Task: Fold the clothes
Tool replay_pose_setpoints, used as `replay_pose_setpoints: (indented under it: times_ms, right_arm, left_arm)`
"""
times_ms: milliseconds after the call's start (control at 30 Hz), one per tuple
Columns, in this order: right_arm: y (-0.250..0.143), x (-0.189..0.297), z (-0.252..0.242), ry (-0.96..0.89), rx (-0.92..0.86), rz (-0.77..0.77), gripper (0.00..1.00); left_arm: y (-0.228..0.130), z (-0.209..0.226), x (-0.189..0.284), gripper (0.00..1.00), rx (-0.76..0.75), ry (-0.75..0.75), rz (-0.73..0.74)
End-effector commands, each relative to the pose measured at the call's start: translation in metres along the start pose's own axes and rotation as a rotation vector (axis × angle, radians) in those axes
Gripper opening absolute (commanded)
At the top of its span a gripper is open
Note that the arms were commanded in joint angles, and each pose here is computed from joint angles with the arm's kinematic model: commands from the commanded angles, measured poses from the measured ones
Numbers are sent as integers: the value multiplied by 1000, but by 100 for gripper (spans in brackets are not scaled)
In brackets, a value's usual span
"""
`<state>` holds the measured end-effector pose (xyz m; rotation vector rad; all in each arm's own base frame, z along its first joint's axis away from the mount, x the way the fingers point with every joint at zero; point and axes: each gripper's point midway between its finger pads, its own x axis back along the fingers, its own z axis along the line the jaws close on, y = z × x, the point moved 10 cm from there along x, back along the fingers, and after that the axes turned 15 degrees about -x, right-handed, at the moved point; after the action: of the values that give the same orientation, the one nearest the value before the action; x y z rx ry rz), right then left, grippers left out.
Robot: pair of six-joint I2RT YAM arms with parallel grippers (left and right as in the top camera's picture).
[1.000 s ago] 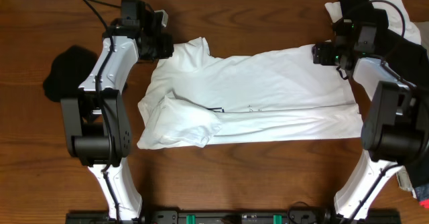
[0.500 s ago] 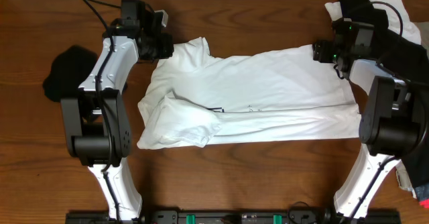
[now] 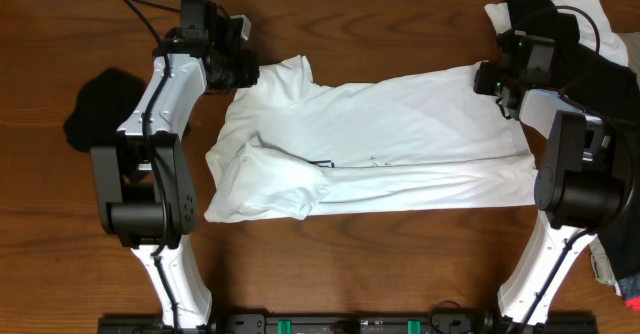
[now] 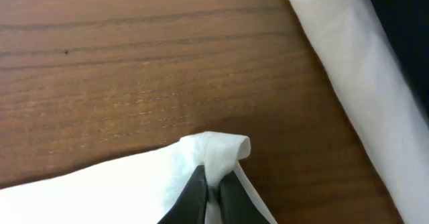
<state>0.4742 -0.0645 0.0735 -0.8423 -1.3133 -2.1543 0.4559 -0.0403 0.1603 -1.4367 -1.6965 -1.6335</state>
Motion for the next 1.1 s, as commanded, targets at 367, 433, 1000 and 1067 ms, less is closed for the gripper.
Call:
replay_pose_setpoints:
  times_ms: [367,433,1000,1067]
  right_arm:
    - [39,58,-2,-101,-63,-74,9]
    - [40,68,-1,-109,-68,-61,9]
    - [25,144,3,-195,-120,153,8]
    - [25,154,-1,-207,-133,161,7]
  left_arm:
    - [3,-3,41,6,30,4,-21]
    - [2,-7,51,6,34,2,-12]
    - [-24,-38,103,6,101,-53,130]
    - [-27,-39,104,6,110,-57,150]
